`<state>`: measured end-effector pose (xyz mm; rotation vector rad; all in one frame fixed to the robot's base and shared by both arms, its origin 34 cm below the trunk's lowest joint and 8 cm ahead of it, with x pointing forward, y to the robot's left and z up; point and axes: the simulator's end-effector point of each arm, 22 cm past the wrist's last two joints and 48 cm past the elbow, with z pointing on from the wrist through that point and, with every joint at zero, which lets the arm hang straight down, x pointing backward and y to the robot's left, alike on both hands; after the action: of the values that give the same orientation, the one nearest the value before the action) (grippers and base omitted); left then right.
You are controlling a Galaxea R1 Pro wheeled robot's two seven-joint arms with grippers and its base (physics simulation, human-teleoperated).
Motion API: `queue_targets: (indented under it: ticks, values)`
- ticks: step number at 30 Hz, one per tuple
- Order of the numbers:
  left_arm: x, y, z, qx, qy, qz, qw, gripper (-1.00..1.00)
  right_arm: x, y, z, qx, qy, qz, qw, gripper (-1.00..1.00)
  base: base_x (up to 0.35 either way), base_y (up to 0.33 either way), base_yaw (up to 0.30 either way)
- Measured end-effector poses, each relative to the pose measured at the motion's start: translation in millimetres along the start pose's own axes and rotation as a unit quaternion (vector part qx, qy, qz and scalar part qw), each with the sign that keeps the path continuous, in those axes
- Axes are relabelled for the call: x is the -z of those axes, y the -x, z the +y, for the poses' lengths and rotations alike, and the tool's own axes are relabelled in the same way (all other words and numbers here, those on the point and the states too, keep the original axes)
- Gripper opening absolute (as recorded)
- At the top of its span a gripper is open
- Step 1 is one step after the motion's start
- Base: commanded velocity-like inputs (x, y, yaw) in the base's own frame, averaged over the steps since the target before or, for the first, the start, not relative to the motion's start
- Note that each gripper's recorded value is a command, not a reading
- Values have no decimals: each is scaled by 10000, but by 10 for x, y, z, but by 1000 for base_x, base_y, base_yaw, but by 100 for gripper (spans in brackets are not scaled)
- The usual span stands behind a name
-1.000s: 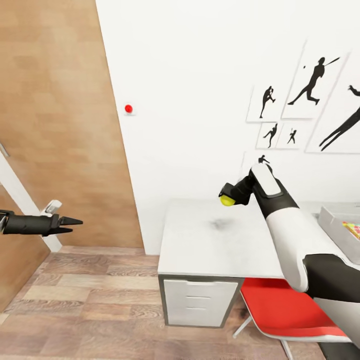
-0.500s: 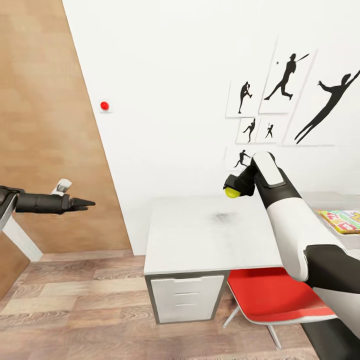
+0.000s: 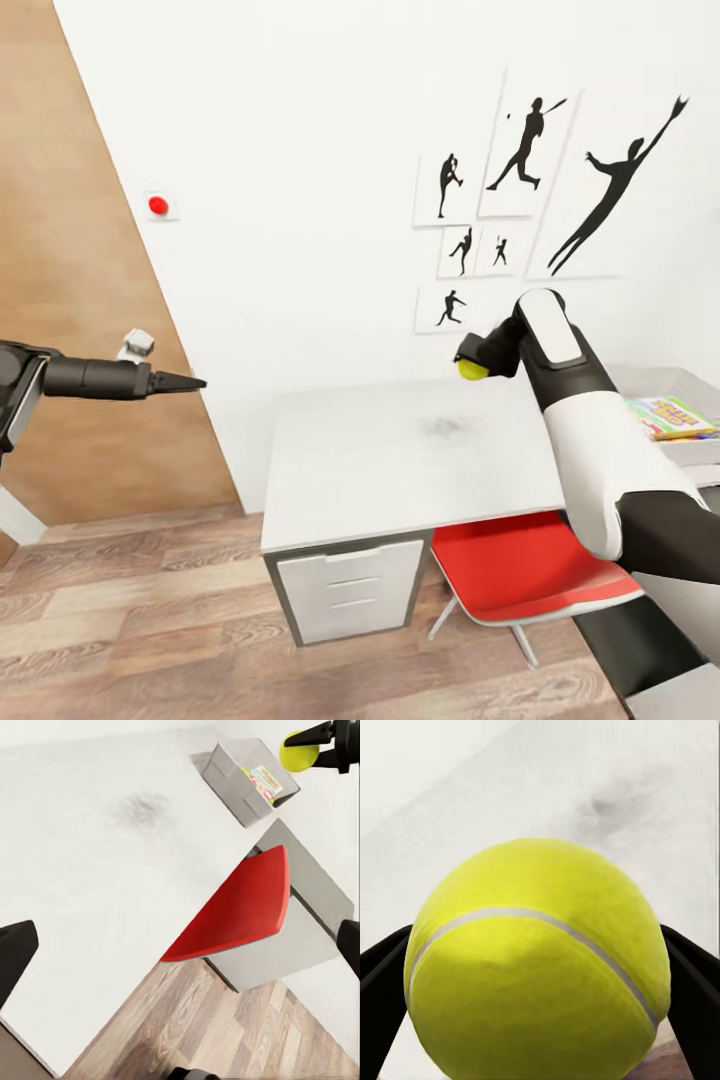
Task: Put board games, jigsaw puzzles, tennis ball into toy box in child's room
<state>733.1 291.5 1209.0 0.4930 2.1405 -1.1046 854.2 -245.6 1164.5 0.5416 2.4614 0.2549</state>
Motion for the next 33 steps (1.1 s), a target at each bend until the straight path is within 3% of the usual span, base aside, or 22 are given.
queue_targets:
  ticks: [5,12,20,33]
  values:
    - [27,20,-111,-68,-227,-14,9997,100,19,53,0,3,23,-87,10000,-100,8,0,-210]
    - [-9,19,-126,-67,-310,-23,9995,100,51,195,-179,-73,-61,-238,9997,-100,3,-27,-228]
    - [-63,-11,-95,-36,-330,15,9994,100,90,298,-227,-92,-47,-385,9992,-100,43,-152,-204]
    - [-129,-63,-25,22,-331,69,9994,100,10,293,-254,-105,-62,-368,9992,-100,201,-102,-141]
